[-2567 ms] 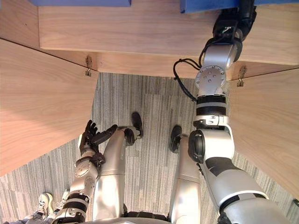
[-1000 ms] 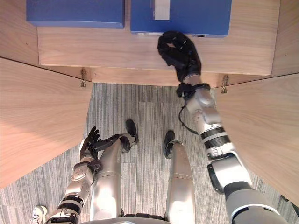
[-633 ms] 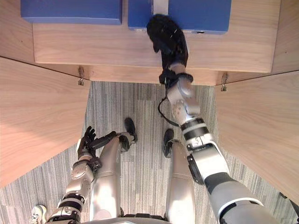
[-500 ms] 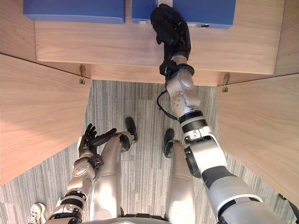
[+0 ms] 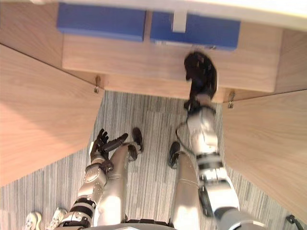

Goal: Walk over to the cabinet, pick up the folder, carry it to the office cabinet, place the folder inside the office cabinet, then close the office cabinet door

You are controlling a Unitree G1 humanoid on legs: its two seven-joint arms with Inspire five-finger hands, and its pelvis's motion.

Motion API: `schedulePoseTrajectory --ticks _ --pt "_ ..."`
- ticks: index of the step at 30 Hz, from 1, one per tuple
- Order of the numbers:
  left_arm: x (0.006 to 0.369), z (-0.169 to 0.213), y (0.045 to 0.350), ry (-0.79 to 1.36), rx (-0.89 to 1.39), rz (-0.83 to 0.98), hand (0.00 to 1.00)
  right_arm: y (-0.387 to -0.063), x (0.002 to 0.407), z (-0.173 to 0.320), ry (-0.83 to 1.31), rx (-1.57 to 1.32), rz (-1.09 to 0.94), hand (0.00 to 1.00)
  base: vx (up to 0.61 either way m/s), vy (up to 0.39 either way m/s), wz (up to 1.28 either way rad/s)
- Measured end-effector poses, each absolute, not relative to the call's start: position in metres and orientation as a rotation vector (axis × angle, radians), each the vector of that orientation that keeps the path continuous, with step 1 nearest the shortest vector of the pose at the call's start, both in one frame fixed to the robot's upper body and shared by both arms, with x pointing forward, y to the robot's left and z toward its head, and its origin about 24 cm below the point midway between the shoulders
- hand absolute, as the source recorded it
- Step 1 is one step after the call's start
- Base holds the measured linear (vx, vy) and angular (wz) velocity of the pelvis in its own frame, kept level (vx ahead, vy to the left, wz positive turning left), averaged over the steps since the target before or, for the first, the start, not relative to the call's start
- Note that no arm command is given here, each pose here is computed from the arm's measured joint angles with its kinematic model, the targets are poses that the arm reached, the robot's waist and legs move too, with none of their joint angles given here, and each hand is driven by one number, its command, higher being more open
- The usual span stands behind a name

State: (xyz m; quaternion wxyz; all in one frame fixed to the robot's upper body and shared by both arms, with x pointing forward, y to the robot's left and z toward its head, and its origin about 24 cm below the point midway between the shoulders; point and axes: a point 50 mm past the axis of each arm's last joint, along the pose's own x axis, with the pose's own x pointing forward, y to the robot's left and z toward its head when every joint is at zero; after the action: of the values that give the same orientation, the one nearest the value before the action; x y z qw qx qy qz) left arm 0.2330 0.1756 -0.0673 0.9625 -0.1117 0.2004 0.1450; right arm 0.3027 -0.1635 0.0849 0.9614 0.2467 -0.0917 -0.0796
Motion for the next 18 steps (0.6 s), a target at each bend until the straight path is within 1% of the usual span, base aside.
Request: schedulePoseTrajectory --ticks 1,4,5,6,7,8,10,11,12,15,18 --pt "0.228 -0.071 0.176 0.424 -0.221 0.295 1.0 -0.162 0.294 0.074 -0.156 0.486 -0.161 0.0 0.03 -0.009 -0.27" --pt "0.202 -0.094 0.18 0.543 -0.17 0.28 1.0 -0.155 0.248 0.016 0.033 0.379 -0.163 0.0 0.07 -0.007 -0.33" --pt "0.198 -0.099 0.181 0.568 -0.161 0.279 1.0 -0.155 0.241 0.006 0.07 0.349 -0.165 0.0 0.14 0.005 -0.4" --pt "0.188 -0.108 0.186 0.622 -0.137 0.279 1.0 -0.155 0.23 -0.015 0.156 0.289 -0.168 0.0 0.16 0.006 -0.38" --pt "0.179 -0.116 0.19 0.675 -0.108 0.274 1.0 -0.159 0.219 -0.038 0.256 0.236 -0.185 1.0 0.17 0.01 -0.35" --pt "0.175 -0.119 0.191 0.697 -0.096 0.274 1.0 -0.161 0.214 -0.049 0.305 0.211 -0.196 1.0 0.17 0.021 -0.34" --pt "0.162 -0.127 0.194 0.76 -0.064 0.27 1.0 -0.175 0.188 -0.086 0.496 0.145 -0.268 1.0 0.17 0.035 -0.48" --pt "0.159 -0.128 0.195 0.767 -0.055 0.268 1.0 -0.179 0.182 -0.094 0.538 0.139 -0.29 1.0 0.14 0.036 -0.54" --pt "0.153 -0.131 0.198 0.786 -0.039 0.268 1.0 -0.188 0.164 -0.111 0.638 0.147 -0.353 1.0 0.1 0.034 -0.4" --pt "0.142 -0.136 0.207 0.831 -0.012 0.279 1.0 -0.203 0.131 -0.131 0.768 0.188 -0.489 1.0 0.08 0.019 -0.29" --pt "0.134 -0.14 0.211 0.865 -0.017 0.302 1.0 -0.216 0.11 -0.14 0.822 0.256 -0.623 1.0 0.03 0.025 -0.48"
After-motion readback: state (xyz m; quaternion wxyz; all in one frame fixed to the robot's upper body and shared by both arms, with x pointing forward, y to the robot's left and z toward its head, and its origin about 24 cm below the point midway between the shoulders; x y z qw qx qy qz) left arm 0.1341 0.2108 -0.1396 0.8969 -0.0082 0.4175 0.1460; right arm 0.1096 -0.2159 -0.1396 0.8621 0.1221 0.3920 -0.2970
